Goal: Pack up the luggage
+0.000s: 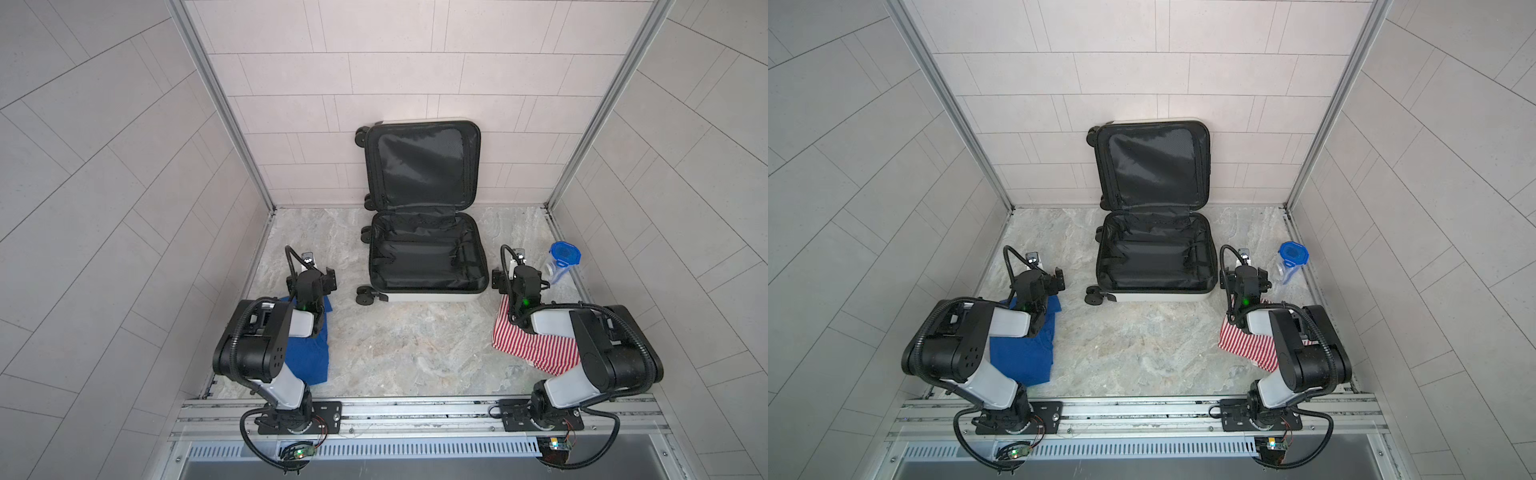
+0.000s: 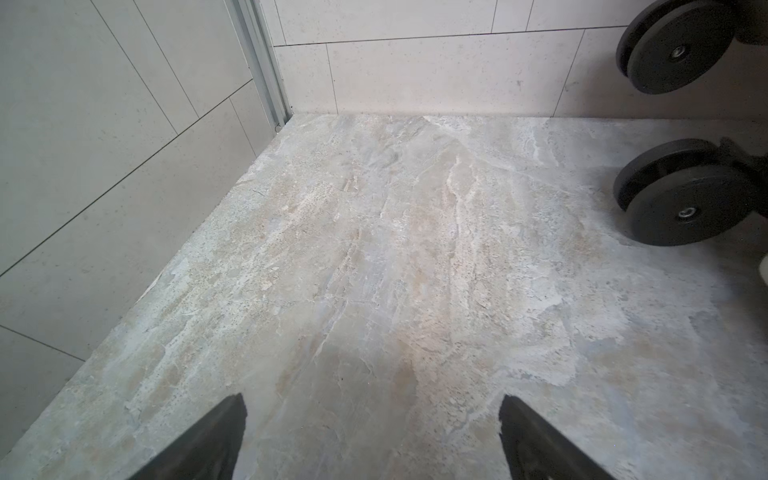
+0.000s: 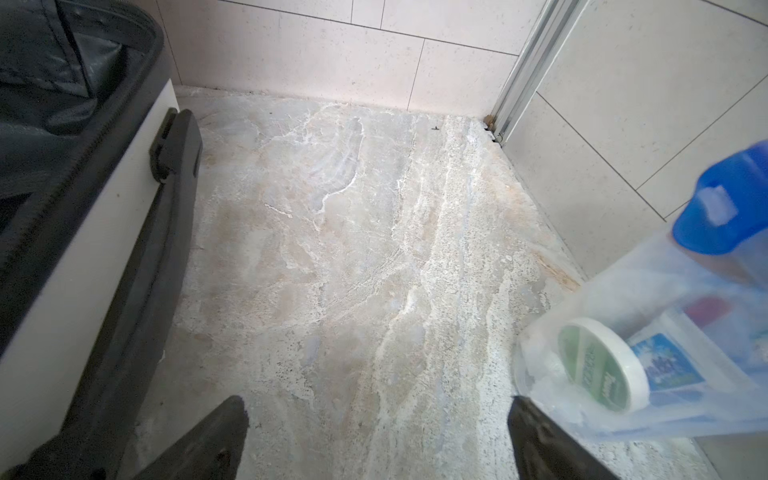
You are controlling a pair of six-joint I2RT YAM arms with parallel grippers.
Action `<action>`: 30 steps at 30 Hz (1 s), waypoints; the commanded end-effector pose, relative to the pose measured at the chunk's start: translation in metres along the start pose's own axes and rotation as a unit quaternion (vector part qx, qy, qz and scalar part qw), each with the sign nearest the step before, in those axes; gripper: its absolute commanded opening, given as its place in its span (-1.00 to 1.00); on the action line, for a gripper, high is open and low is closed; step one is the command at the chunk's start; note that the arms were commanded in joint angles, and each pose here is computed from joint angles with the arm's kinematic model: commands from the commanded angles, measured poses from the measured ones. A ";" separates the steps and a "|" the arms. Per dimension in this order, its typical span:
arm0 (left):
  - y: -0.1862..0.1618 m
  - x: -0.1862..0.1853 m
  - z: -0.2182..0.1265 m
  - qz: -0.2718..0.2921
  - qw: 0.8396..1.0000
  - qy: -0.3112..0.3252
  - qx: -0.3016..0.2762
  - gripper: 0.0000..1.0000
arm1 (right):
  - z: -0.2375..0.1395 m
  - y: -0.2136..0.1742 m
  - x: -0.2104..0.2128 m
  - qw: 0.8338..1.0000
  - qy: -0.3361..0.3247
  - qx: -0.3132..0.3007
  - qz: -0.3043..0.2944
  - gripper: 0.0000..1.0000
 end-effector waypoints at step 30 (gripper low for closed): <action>0.011 -0.002 -0.003 -0.005 1.000 -0.008 -0.019 1.00 | -0.001 -0.003 -0.002 1.000 -0.005 0.005 0.002 0.99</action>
Point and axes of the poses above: each gripper's point midway between its finger pads, its own z axis out along the fingers, its own x axis along the line the jaws close on, y = z × x, the point moved 2 cm from there along -z, back along the fingers, and after that the axes turned 13 degrees about -z, right-handed, at the moved point
